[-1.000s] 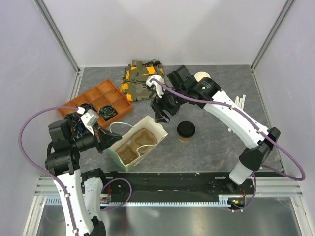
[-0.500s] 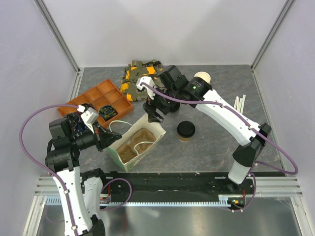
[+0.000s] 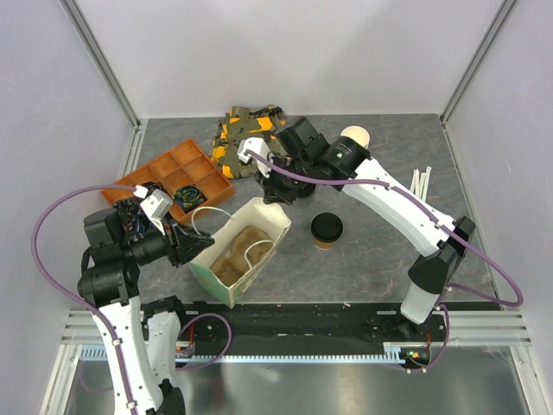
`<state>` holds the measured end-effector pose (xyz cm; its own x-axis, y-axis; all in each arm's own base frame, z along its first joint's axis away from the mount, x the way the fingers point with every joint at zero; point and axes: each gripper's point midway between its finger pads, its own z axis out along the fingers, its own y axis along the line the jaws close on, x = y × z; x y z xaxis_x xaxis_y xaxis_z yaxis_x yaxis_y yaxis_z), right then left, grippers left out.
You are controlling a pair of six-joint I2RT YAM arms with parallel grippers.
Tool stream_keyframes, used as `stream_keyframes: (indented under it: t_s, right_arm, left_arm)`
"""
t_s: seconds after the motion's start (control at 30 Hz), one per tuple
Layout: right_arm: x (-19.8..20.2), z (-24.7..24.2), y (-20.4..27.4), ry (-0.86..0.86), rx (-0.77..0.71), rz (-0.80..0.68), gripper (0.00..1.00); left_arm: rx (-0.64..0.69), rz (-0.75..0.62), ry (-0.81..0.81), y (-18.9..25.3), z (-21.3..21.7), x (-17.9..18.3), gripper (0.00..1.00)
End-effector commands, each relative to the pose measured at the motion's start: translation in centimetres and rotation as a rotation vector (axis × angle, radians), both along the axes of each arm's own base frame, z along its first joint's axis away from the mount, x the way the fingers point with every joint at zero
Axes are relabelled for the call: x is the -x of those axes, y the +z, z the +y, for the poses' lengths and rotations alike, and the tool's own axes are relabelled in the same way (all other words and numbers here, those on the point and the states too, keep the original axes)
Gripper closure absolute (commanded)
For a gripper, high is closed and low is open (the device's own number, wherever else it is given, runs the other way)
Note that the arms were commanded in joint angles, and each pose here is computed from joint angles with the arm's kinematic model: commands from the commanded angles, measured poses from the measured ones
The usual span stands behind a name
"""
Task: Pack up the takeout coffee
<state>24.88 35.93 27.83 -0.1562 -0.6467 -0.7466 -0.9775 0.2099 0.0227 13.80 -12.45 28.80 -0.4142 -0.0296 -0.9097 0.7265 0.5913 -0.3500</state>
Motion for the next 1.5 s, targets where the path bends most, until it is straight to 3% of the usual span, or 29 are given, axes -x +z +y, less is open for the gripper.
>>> stream_keyframes:
  t_s: [0.0, 0.1, 0.33, 0.4, 0.5, 0.83, 1.03, 1.17, 1.33, 1.47]
  right_arm:
    - [-0.6, 0.5, 1.2, 0.009, -0.036, -0.062, 1.00]
    - [-1.0, 0.6, 1.6, -0.009, -0.043, -0.081, 1.00]
    - [-1.6, 0.6, 1.2, -0.051, -0.020, -0.084, 1.00]
    - [-1.8, 0.6, 1.2, -0.059, -0.017, -0.086, 1.00]
    - [-2.1, 0.7, 0.9, -0.080, -0.003, -0.081, 1.00]
    - [-2.6, 1.4, 0.9, -0.097, -0.010, -0.068, 1.00]
    - [-2.6, 1.9, 0.9, -0.094, -0.011, -0.064, 1.00]
    - [-2.5, 2.0, 1.0, -0.089, -0.015, -0.067, 1.00]
    - [-2.4, 2.0, 1.4, -0.072, -0.033, -0.094, 1.00]
    - [-2.4, 2.0, 1.6, -0.060, -0.040, -0.120, 1.00]
  left_arm:
    - [-0.042, -0.066, 0.047, 2.0, 0.5, -0.5, 0.51]
    - [-0.066, -0.077, 0.089, 2.9, 1.0, -1.0, 0.32]
    - [-0.147, -0.149, 0.157, 8.1, 2.2, -1.9, 0.19]
    - [-0.163, -0.182, 0.126, 9.9, 1.8, -0.8, 0.19]
    - [-0.223, -0.242, -0.028, 10.9, 0.6, 1.5, 0.26]
    - [-0.174, -0.056, -0.111, 9.5, 0.1, 0.6, 0.51]
    - [-0.183, 0.088, -0.260, 6.9, -2.0, 0.5, 0.53]
    - [-0.248, 0.098, -0.177, 6.0, -2.2, -1.9, 0.52]
    - [-0.315, 0.069, 0.019, 5.7, -0.6, -6.3, 0.41]
    - [-0.361, 0.087, 0.039, 4.7, -0.1, -7.1, 0.41]
